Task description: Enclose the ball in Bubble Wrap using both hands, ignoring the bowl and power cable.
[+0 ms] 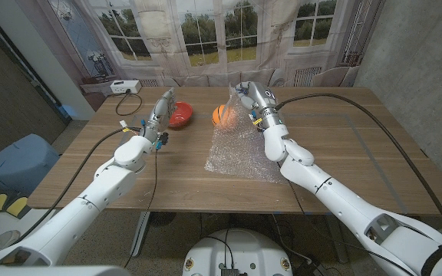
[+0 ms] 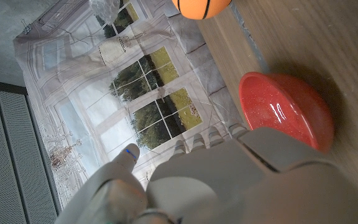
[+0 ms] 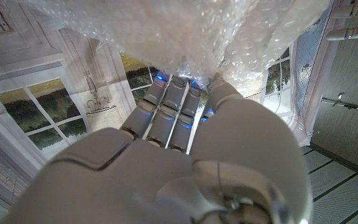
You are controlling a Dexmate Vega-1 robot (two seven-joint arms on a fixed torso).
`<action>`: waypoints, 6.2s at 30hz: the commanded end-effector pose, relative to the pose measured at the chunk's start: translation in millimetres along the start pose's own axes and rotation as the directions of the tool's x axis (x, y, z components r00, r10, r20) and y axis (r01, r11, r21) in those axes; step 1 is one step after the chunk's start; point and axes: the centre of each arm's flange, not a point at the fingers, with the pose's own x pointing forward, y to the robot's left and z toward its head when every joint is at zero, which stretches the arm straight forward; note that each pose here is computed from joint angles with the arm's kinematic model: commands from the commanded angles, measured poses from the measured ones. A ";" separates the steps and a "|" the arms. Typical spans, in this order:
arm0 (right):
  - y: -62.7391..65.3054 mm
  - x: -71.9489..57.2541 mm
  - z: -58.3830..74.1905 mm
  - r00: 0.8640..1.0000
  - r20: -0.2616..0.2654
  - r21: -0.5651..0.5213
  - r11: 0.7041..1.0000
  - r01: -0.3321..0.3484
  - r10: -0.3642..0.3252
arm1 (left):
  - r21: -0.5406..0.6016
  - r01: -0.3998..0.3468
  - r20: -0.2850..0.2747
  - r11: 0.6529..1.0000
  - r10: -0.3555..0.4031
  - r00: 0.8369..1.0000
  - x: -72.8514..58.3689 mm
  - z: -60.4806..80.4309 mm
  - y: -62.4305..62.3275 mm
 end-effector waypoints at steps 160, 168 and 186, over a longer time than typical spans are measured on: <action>128.0 73.1 -0.5 0.679 -0.260 -0.495 0.509 -0.704 0.686 | -0.011 0.009 -0.005 1.000 -0.009 1.000 11.5 -3.5 13.2; 112.1 70.8 -3.6 0.751 -0.163 -0.461 0.623 -0.631 0.640 | -0.009 0.016 -0.006 1.000 -0.016 1.000 15.1 -2.6 10.1; 63.1 63.9 8.7 0.868 -0.009 -0.412 0.789 -0.456 0.497 | -0.010 0.046 -0.017 0.999 -0.046 0.999 18.3 -2.2 -3.8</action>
